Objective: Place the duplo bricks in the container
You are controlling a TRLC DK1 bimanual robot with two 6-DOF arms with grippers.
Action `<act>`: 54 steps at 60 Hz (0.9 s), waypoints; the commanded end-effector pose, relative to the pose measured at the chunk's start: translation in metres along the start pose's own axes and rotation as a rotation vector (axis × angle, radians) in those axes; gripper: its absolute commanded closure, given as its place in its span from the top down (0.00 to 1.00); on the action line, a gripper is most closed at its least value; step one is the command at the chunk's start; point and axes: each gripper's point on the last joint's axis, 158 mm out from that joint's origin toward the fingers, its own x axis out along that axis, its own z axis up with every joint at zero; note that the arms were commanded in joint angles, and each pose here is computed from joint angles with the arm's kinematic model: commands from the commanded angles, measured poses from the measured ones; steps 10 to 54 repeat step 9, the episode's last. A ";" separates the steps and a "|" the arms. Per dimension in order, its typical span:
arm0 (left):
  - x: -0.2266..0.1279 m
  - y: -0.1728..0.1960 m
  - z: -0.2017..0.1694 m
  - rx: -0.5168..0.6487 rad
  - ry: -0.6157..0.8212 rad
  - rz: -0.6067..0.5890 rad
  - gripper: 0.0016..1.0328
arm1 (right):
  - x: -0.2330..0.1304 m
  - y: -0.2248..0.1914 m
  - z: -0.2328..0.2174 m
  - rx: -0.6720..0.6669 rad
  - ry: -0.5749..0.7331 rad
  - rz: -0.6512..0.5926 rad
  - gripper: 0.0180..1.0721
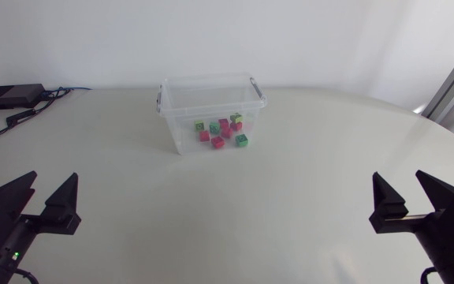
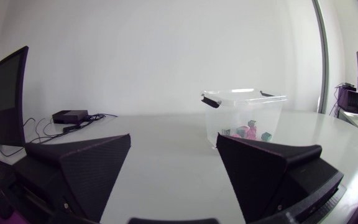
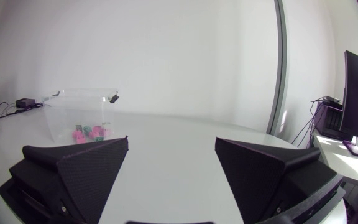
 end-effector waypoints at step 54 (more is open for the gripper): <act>0.001 0.000 -0.006 -0.046 -0.006 -0.005 0.93 | 0.001 -0.001 -0.007 0.036 -0.008 -0.002 0.96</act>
